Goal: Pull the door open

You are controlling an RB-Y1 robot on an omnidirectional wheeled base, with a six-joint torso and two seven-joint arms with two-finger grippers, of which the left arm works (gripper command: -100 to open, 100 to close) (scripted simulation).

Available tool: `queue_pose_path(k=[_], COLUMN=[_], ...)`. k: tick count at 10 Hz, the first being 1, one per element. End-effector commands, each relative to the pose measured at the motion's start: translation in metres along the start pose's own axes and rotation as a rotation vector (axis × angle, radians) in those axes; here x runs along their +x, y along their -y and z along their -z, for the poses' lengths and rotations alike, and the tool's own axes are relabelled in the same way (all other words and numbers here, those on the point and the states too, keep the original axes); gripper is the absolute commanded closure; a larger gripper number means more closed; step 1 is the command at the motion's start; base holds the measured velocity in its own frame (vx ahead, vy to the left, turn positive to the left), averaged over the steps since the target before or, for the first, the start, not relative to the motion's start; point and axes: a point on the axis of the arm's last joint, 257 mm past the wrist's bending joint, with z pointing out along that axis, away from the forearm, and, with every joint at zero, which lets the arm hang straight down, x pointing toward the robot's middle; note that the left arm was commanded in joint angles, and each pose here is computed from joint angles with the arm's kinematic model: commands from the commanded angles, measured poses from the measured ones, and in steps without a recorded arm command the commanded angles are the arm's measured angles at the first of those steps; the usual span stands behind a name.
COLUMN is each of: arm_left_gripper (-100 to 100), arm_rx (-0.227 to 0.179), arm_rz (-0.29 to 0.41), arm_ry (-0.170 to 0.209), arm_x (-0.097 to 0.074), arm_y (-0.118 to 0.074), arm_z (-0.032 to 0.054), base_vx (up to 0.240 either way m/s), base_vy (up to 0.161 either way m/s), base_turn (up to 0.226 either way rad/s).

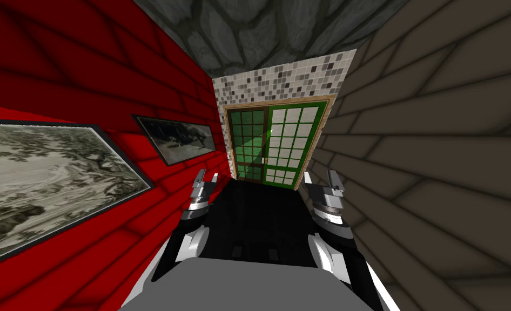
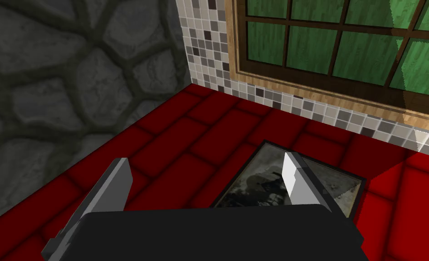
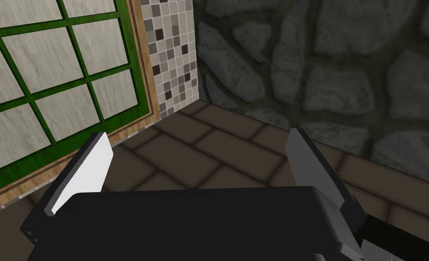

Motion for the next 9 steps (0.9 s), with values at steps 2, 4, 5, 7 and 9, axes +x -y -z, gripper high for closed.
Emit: queue_pose_path(k=[2,4,5,7,9], arm_left_gripper=[-100,-100,-100,-100,-100], arm_rx=[-0.025,-0.045,-0.051,-0.07,-0.093], arm_rz=[-0.074,-0.133,-0.152,-0.208,-0.276], arm_ry=[-0.007,-0.012,-0.014,-0.019,-0.025], arm_x=[-0.004,-0.008,-0.01,-0.014,-0.019], arm_y=[-0.015,-0.027,-0.031,-0.042,-0.055], arm_z=[0.0041,0.0076,0.0088,0.0124,0.0171], base_vx=[0.093,0.125,0.107,0.111,0.13], base_vy=[-0.037,-0.034,-0.044,-0.03,-0.045], base_turn=[-0.058,-0.042,-0.043,-0.048,-0.056])
